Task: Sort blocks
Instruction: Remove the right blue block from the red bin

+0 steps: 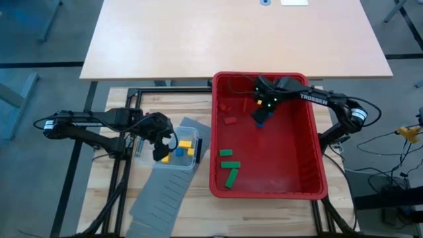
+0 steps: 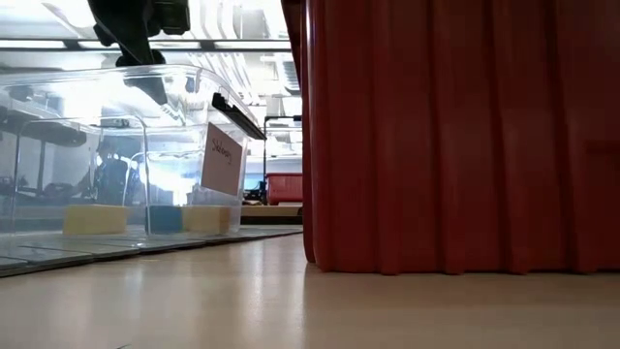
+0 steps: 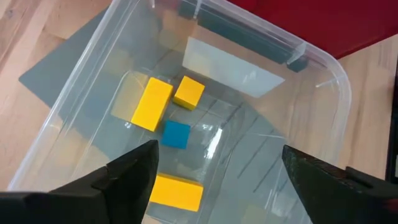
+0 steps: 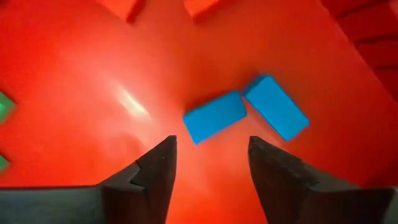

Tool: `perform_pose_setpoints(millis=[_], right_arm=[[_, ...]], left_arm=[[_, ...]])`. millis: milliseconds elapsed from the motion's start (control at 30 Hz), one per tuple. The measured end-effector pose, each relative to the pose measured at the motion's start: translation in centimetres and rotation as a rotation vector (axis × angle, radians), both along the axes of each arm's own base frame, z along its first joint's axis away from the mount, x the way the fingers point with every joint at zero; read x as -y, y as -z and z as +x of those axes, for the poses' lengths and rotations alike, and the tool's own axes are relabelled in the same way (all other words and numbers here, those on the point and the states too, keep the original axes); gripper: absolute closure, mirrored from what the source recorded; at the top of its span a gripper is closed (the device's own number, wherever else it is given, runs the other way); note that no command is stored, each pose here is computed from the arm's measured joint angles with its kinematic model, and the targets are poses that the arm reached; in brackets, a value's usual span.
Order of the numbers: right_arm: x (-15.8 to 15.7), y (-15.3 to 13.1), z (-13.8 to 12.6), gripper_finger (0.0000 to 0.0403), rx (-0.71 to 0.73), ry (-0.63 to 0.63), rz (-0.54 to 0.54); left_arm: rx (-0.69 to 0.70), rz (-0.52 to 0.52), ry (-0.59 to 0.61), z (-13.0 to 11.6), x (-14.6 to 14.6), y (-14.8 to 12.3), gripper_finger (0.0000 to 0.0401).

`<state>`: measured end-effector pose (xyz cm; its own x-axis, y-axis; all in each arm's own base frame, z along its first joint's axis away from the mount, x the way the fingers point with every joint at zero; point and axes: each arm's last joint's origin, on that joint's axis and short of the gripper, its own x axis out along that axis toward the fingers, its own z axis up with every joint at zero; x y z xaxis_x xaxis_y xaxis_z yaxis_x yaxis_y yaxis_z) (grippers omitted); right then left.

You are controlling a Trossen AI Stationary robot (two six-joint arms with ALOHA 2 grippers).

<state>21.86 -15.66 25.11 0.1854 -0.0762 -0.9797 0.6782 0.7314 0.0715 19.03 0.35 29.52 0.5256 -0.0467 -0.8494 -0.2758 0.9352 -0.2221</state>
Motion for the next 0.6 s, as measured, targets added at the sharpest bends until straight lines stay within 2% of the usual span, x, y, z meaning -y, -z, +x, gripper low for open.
perform_pose_setpoints(millis=[333,467,600], right_arm=[[0.0,3.1,-1.4,0.0178,-0.123,-0.030,-0.034],[0.1,3.7,-1.8,0.0165,-0.192,-0.044,-0.104],[0.4,3.8,-1.6,0.0155,-0.193,-0.056,-0.165]], left_arm=[[-0.001,-0.016,-0.025,0.0,0.0,0.0,0.0087],[-0.002,-0.026,-0.041,0.0,0.0,0.0,0.0087],[-0.003,-0.036,-0.057,0.0,0.0,0.0,0.0087]])
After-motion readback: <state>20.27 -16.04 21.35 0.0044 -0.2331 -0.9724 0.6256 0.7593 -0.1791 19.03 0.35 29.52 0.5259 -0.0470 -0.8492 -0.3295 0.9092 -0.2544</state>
